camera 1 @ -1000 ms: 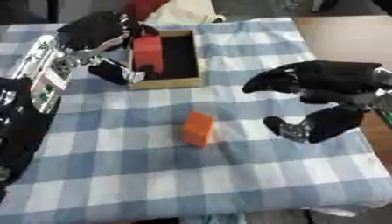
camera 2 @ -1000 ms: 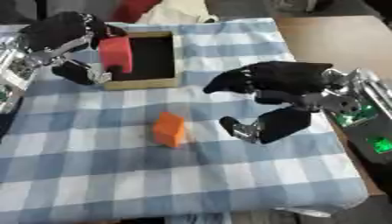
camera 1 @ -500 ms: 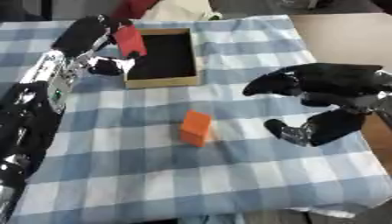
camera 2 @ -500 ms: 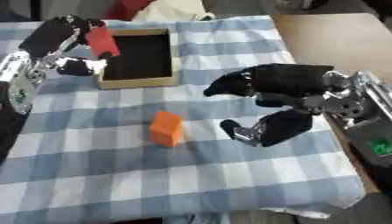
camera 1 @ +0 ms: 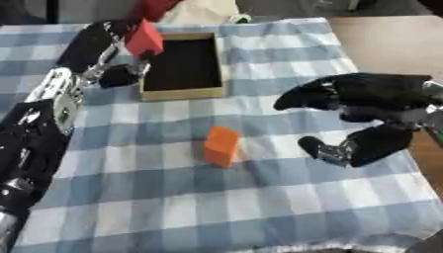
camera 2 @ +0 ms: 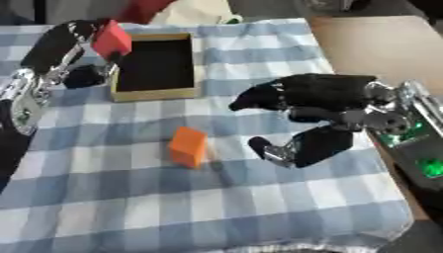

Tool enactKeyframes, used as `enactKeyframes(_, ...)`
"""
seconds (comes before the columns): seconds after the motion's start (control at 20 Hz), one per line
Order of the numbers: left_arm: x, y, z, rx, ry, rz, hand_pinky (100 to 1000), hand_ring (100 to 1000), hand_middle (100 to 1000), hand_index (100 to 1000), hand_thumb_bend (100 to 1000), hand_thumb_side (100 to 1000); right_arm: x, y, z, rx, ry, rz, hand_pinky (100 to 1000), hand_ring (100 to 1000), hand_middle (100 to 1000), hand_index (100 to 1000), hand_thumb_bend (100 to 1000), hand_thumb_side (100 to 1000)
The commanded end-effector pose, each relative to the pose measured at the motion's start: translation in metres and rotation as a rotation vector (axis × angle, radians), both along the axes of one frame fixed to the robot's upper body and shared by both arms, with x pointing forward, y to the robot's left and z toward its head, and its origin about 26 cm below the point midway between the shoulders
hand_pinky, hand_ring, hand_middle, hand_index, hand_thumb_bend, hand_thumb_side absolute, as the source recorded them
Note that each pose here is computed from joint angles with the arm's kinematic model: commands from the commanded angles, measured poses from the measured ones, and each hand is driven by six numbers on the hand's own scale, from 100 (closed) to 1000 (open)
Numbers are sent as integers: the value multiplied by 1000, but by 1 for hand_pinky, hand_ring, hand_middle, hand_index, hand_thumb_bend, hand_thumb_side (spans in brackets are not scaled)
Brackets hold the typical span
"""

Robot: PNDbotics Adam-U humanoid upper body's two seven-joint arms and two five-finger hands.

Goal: Pick up objects on the table and place them in the box.

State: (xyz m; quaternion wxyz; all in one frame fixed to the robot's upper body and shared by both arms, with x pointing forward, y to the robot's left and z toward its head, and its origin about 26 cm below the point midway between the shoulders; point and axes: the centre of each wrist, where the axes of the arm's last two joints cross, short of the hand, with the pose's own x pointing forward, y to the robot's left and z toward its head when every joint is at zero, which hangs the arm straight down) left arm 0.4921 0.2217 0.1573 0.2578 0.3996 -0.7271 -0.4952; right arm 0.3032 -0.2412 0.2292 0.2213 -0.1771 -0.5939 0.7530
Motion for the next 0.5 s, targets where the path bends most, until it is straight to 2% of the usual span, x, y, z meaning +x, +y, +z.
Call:
enactKeyframes(0.05, 2, 2, 10, 28, -22, -7, 836, 862, 906, 979, 100, 873, -2, -1, 8, -1, -26, 3, 914, 854, 913, 1000, 100, 955)
enactKeyframes(0.25, 2, 1, 11, 99, -15, 1, 865, 894, 952, 994, 100, 938, -2, -1, 8, -1, -25, 4, 914, 854, 913, 1000, 100, 956)
enactKeyframes(0.3, 2, 0, 12, 117, -21, 3, 869, 898, 957, 996, 188, 943, -2, -1, 8, -1, -25, 4, 913, 854, 913, 1000, 100, 956)
enactKeyframes(0.4, 1, -1, 15, 144, -40, 6, 870, 901, 962, 995, 261, 989, -2, -1, 8, -1, -25, 3, 913, 854, 913, 1000, 100, 956)
enactKeyframes(0.5, 1, -2, 19, 156, -69, 11, 870, 903, 967, 995, 296, 1000, -2, -1, 8, -1, -25, 2, 913, 854, 913, 1000, 100, 956)
